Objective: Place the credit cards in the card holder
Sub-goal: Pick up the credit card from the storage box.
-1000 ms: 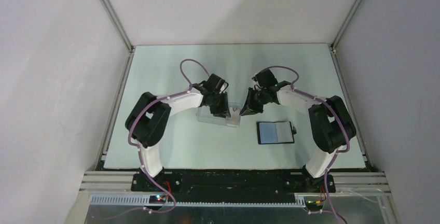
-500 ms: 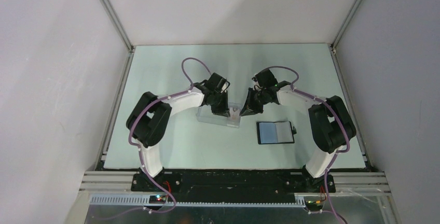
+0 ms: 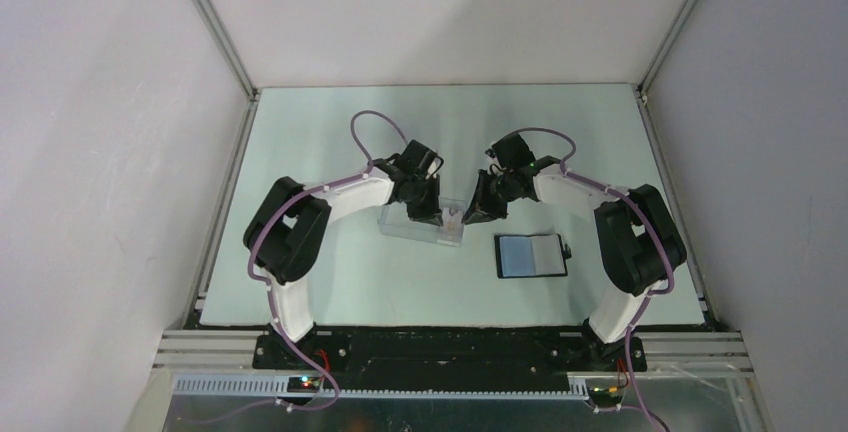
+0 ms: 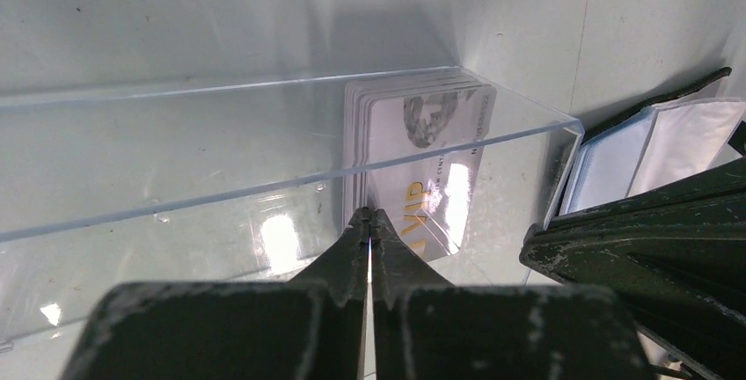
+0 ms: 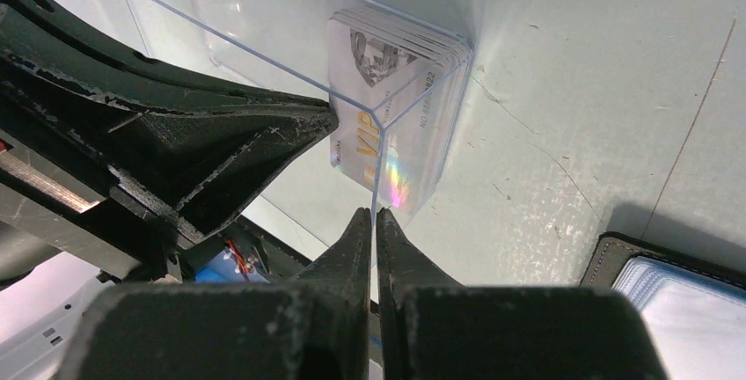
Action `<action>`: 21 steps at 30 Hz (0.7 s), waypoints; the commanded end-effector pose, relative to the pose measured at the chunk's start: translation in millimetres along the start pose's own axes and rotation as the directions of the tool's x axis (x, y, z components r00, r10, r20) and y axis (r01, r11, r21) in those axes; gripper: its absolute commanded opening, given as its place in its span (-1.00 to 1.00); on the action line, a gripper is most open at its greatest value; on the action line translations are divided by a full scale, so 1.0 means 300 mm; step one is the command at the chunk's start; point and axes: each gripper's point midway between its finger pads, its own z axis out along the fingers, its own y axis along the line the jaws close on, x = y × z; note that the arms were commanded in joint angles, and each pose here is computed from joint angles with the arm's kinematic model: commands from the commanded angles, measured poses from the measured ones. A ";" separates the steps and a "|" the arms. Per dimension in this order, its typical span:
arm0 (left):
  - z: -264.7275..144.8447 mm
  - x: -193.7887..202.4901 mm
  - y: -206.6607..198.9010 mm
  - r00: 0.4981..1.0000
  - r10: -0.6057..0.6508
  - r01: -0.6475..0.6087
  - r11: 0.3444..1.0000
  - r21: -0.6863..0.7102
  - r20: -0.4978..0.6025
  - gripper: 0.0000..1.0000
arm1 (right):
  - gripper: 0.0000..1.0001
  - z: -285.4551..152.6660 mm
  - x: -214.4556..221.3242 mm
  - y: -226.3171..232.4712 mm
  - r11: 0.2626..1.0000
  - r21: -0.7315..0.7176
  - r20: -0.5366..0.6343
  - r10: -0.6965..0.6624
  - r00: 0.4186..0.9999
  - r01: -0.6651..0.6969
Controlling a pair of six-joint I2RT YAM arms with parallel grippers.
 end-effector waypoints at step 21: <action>-0.055 -0.026 -0.118 0.994 0.097 -0.099 0.993 0.057 0.046 -0.83 | -0.92 -0.006 -0.009 0.068 0.997 -0.064 -0.010 -0.042 0.999 0.042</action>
